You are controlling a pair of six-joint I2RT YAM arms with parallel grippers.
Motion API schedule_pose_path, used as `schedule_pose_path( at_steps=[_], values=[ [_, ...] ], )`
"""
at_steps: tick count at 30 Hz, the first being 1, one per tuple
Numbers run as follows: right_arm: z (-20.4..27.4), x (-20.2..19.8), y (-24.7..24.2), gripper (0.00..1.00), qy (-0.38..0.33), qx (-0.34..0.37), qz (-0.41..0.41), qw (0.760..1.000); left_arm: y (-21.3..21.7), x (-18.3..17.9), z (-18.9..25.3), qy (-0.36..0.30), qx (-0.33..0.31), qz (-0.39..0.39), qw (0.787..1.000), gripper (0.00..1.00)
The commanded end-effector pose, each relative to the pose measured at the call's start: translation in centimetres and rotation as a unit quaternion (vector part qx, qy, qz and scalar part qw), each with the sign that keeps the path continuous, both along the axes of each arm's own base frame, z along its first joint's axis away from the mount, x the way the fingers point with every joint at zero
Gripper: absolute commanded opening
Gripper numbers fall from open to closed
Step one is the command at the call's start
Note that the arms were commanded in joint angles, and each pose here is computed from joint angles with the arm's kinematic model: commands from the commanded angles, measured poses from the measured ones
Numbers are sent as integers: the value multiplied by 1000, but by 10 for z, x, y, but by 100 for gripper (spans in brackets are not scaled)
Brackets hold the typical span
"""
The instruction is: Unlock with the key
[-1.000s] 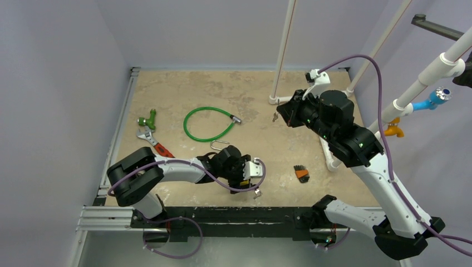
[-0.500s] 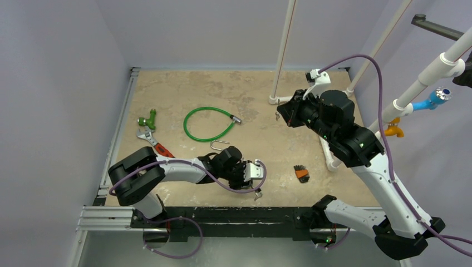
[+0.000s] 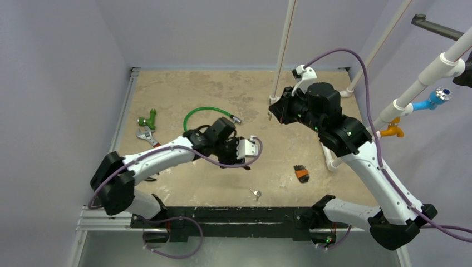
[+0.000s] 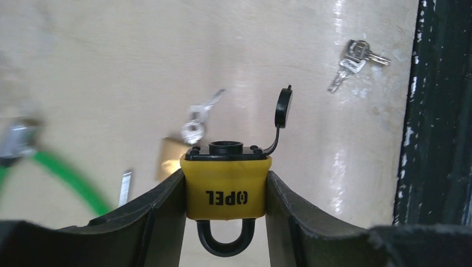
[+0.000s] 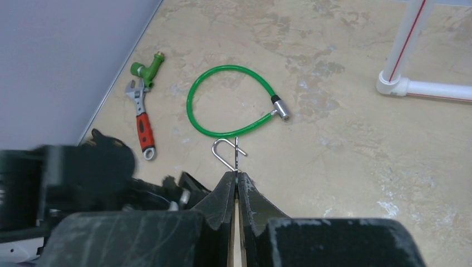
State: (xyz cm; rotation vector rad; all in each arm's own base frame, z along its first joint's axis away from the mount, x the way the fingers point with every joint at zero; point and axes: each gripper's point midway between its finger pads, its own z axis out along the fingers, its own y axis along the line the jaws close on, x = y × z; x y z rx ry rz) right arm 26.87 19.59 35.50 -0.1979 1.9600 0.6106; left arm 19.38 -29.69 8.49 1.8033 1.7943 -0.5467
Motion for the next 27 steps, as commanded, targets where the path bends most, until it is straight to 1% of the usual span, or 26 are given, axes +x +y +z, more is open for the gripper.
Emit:
schedule_pose_path(
  at_steps=[1,3,4,6,8,10,12,15,18,21,23,27],
  values=[
    [22,-5,16,0,-14,12,52,998,47,-11,92,-74,-17,-83,994,0],
    [27,-10,21,0,-17,17,74,997,61,-20,123,-127,-43,-122,983,0],
    [29,-14,23,0,-20,20,87,996,62,-25,140,-150,-70,-132,977,0],
    [34,-23,30,0,-27,25,123,992,65,-38,165,-198,-108,-169,959,0],
    [35,-32,38,0,-25,26,159,987,63,-41,190,-247,-145,-178,941,0],
    [36,-41,45,0,-26,32,195,980,64,-40,209,-287,-163,-181,926,0],
    [39,-53,52,0,-31,38,237,970,65,-40,228,-310,-176,-175,918,0],
    [45,-72,61,0,-37,49,296,953,72,-45,244,-331,-172,-187,909,0],
    [44,-82,69,0,-33,58,328,942,77,-46,252,-364,-154,-216,893,0],
    [35,-89,76,0,-15,64,353,933,81,-36,265,-397,-126,-220,882,0],
    [32,-92,80,0,-5,66,368,928,83,-29,266,-411,-97,-235,875,0],
    [28,-98,94,0,5,51,389,920,76,-16,276,-443,-91,-241,859,0]
  ],
)
